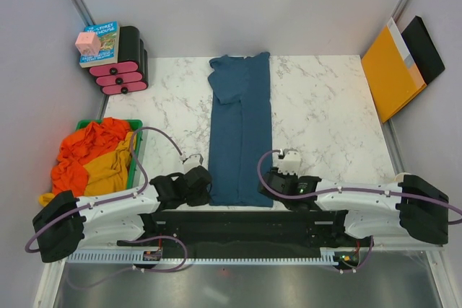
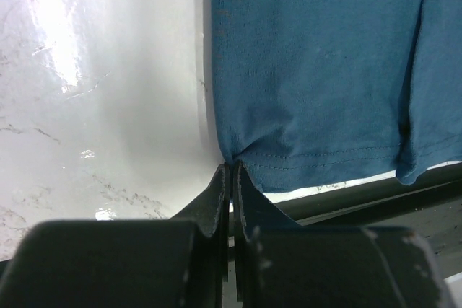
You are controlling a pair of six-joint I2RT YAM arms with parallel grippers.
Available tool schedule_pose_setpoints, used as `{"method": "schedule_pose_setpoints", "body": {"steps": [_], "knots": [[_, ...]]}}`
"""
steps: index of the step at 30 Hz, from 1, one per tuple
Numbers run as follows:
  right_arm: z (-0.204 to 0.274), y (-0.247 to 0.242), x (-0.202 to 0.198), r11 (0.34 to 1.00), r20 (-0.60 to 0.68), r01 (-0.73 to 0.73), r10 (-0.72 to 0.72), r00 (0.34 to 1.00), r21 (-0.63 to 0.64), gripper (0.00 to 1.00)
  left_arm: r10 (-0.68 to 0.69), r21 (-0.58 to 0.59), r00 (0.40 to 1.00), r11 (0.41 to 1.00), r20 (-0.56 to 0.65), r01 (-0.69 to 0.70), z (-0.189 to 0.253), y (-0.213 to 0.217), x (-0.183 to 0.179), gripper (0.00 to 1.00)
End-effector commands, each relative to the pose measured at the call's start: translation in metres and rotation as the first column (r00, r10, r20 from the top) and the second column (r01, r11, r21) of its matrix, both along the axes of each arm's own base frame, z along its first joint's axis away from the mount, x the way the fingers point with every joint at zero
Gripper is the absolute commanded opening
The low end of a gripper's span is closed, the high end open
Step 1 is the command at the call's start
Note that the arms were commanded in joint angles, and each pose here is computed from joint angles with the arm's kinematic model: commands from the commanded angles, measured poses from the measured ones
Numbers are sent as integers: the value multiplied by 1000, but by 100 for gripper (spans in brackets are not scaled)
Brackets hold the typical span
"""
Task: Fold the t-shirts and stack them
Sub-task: Grab the bottom of the folded rectangular tshirt with both arms
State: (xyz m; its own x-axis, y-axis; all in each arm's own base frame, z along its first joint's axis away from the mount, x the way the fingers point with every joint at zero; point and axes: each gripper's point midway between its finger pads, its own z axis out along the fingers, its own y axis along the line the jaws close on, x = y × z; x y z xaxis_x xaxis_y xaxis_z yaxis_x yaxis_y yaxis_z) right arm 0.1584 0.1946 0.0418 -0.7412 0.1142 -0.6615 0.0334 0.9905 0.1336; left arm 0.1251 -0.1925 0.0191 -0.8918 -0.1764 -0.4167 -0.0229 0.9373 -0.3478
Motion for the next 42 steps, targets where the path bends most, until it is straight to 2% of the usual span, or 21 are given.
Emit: {"method": "schedule_pose_setpoints", "body": {"steps": [1, 5, 14, 18, 25, 28, 29, 30, 36, 42], "knots": [[1, 26, -13, 996, -7, -7, 8, 1000, 89, 49, -1, 10, 1000, 1000, -2, 1, 4, -2, 2, 2], [-5, 37, -26, 996, -24, -29, 31, 999, 83, 49, -7, 18, 1000, 1000, 0, 7, 5, -4, 4, 2], [-17, 29, -35, 997, -52, -5, 9, 999, 82, 48, -13, 18, 1000, 1000, 9, 13, 7, -5, 5, 2], [-25, 23, -40, 997, -77, 8, -2, 997, 75, 34, -13, 20, 1000, 1000, 9, 13, 6, -6, 6, 2], [-43, 7, -53, 997, -123, 28, -20, 992, 70, 34, -8, 18, 1000, 1000, 10, 7, 6, -7, 7, 2], [-46, 4, -56, 997, -131, 34, -25, 991, 72, 18, -8, 16, 1000, 1000, 11, 7, 6, -8, 7, 2], [-45, 5, -56, 997, -131, 32, -22, 991, 76, 4, -6, 18, 1000, 1000, 10, 6, 6, -7, 8, 2], [-43, 7, -57, 996, -127, 27, -16, 992, 80, 0, -6, 11, 1000, 1000, 14, 6, 8, -8, 8, 2], [-6, 18, -51, 999, -9, -21, 22, 1000, 39, 0, -13, -12, 998, 1000, 66, 14, 23, -11, 12, 2], [41, 36, -35, 998, 119, -52, 49, 992, 23, 0, -28, -52, 982, 998, 185, 39, 72, -18, 24, 2]]}}
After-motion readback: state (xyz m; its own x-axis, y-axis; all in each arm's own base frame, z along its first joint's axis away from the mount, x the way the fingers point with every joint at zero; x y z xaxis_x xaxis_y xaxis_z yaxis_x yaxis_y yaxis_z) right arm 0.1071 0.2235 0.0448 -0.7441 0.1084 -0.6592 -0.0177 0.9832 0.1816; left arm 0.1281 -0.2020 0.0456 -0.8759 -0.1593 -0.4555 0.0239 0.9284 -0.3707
